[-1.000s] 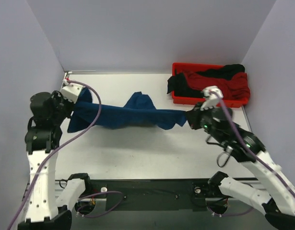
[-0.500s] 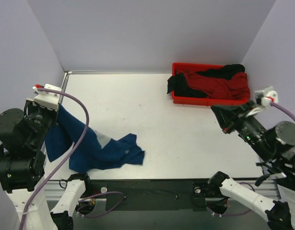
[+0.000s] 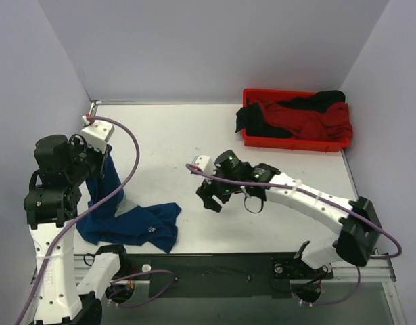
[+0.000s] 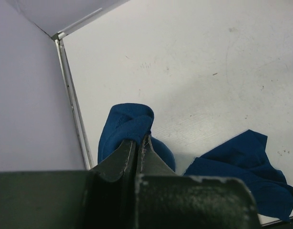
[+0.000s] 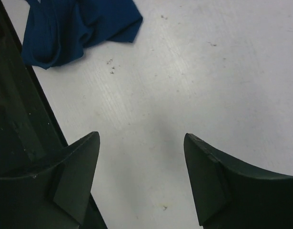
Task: Fold and stack the t-shirts
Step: Flatten out the tshirt
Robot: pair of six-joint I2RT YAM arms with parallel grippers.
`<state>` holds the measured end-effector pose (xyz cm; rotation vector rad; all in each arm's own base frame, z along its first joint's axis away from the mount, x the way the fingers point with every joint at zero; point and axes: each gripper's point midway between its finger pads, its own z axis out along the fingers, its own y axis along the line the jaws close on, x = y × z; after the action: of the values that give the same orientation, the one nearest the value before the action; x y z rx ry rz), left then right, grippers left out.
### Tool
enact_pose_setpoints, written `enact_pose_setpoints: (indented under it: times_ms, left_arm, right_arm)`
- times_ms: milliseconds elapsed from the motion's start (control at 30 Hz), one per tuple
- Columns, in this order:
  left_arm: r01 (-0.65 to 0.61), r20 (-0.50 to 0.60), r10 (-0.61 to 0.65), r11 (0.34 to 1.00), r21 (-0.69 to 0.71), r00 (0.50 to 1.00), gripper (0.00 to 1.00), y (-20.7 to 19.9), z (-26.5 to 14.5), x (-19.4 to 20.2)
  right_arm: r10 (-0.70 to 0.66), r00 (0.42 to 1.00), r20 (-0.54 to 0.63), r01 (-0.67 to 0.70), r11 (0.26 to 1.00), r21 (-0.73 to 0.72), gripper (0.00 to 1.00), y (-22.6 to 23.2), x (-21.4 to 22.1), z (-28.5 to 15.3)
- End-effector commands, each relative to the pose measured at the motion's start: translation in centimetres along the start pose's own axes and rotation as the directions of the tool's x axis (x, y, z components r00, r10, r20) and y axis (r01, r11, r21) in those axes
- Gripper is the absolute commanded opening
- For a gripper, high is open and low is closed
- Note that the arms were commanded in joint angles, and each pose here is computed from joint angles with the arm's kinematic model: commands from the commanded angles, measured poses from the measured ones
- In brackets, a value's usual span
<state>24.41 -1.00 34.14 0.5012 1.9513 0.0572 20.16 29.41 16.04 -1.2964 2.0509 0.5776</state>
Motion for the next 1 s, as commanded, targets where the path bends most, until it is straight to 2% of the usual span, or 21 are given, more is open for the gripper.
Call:
enact_pose_setpoints:
  times_ms: [0, 67, 100, 133, 167, 233, 267, 300, 333, 433, 467, 500, 533, 567, 667, 800, 867, 900, 933, 967]
  left_arm:
    - [0.012, 0.07, -0.004, 0.994, -0.111, 0.998, 0.0, 1.9, -0.3, -1.4]
    - [0.021, 0.048, -0.013, 0.983, -0.185, 0.999, 0.0, 3.3, 0.3, -0.5]
    - [0.025, 0.018, -0.022, 0.979, -0.204, 1.0, 0.0, 3.5, 0.8, 0.6]
    - [0.026, 0.012, -0.024, 0.971, -0.236, 1.0, 0.0, 4.0, 0.7, 0.9]
    - [0.026, -0.009, -0.029, 0.971, -0.236, 1.0, 0.0, 4.0, 1.1, 1.8]
    - [0.022, -0.018, -0.027, 0.973, -0.231, 0.999, 0.0, 3.7, 1.3, 2.3]
    - [0.02, -0.019, -0.024, 0.974, -0.228, 1.0, 0.0, 3.7, 1.3, 2.4]
    - [0.02, -0.019, -0.025, 0.973, -0.229, 0.999, 0.0, 3.7, 1.3, 2.4]
    - [0.019, -0.014, -0.023, 0.972, -0.236, 1.0, 0.0, 3.9, 1.2, 2.2]
    - [0.01, -0.013, -0.014, 0.969, -0.248, 1.0, 0.0, 4.2, 0.8, 1.8]
    - [0.007, -0.008, -0.01, 0.968, -0.249, 1.0, 0.0, 4.2, 0.7, 1.5]
    - [0.002, -0.007, -0.004, 0.969, -0.249, 1.0, 0.0, 4.2, 0.7, 1.5]
    - [0.002, -0.009, -0.004, 0.968, -0.251, 1.0, 0.0, 4.3, 0.8, 1.5]
    - [0.001, -0.014, -0.005, 0.967, -0.256, 1.0, 0.0, 4.4, 0.9, 1.7]
    - [-0.004, -0.037, -0.006, 0.969, -0.246, 0.999, 0.0, 4.2, 1.4, 2.5]
    - [-0.004, -0.075, -0.006, 0.992, -0.125, 0.997, 0.0, 2.0, 3.4, 4.4]
    - [0.011, -0.073, -0.011, 1.0, 0.003, 0.997, 0.0, -0.3, 4.5, 4.9]
    - [0.018, -0.054, -0.012, 0.994, 0.111, 0.998, 0.0, -2.3, 5.0, 4.7]
    - [0.027, -0.057, -0.018, 0.987, 0.161, 0.998, 0.0, -3.2, 5.2, 4.9]
    - [0.022, -0.047, -0.01, 0.966, 0.256, 0.999, 0.0, -5.3, 5.5, 4.6]
  right_arm:
    - [-0.09, 0.988, 0.126, 0.115, 0.97, -0.215, 0.73, 4.8, -5.0, 3.4]
    - [0.0, 0.997, 0.08, 0.022, 0.963, -0.269, 0.74, 7.3, -5.1, 6.2]
    - [0.08, 0.997, 0.015, -0.073, 0.957, -0.281, 0.73, 8.6, -4.2, 8.1]
    - [0.104, 0.994, 0.023, -0.093, 0.951, -0.294, 0.73, 9.4, -4.5, 9.0]
    - [0.162, 0.986, -0.039, -0.166, 0.939, -0.3, 0.73, 10.6, -3.2, 10.6]
    - [0.23, 0.969, -0.09, -0.247, 0.918, -0.31, 0.73, 12.3, -2.6, 12.9]
    - [0.276, 0.947, -0.164, -0.314, 0.904, -0.291, 0.73, 12.8, -1.0, 14.4]
    - [0.283, 0.94, -0.19, -0.329, 0.899, -0.288, 0.73, 13.5, -1.4, 14.8]
    - [0.311, 0.911, -0.272, -0.376, 0.897, -0.232, 0.72, 13.5, 0.6, 15.6]
    - [0.334, 0.888, -0.316, -0.406, 0.892, -0.197, 0.7, 14.6, 1.5, 16.4]
    - [0.349, 0.876, -0.332, -0.421, 0.89, -0.174, 0.65, 14.6, 2.2, 16.9]
    - [0.358, 0.872, -0.335, -0.426, 0.891, -0.158, 0.4, 14.4, 2.5, 17.2]
    - [0.373, 0.866, -0.334, -0.435, 0.89, -0.135, 0.27, 13.9, 2.7, 17.4]
    - [0.393, 0.864, -0.315, -0.448, 0.885, -0.124, 0.0, 13.1, 2.2, 17.4]
    - [0.43, 0.882, -0.194, -0.436, 0.9, 0.011, 0.0, 8.8, 1.6, 14.5]
    - [0.45, 0.893, -0.022, -0.428, 0.863, 0.268, 0.0, -1.9, 2.3, 6.5]
    - [0.449, 0.894, -0.002, -0.409, 0.817, 0.407, 0.0, -6.5, 4.8, 2.6]
    - [0.464, 0.886, -0.012, -0.411, 0.795, 0.446, 0.0, -7.7, 6.2, 1.3]
    - [0.482, 0.876, 0.015, -0.428, 0.764, 0.483, 0.0, -10.0, 7.1, -0.7]
    - [0.484, 0.875, 0.009, -0.425, 0.76, 0.492, 0.0, -10.7, 7.8, -1.7]
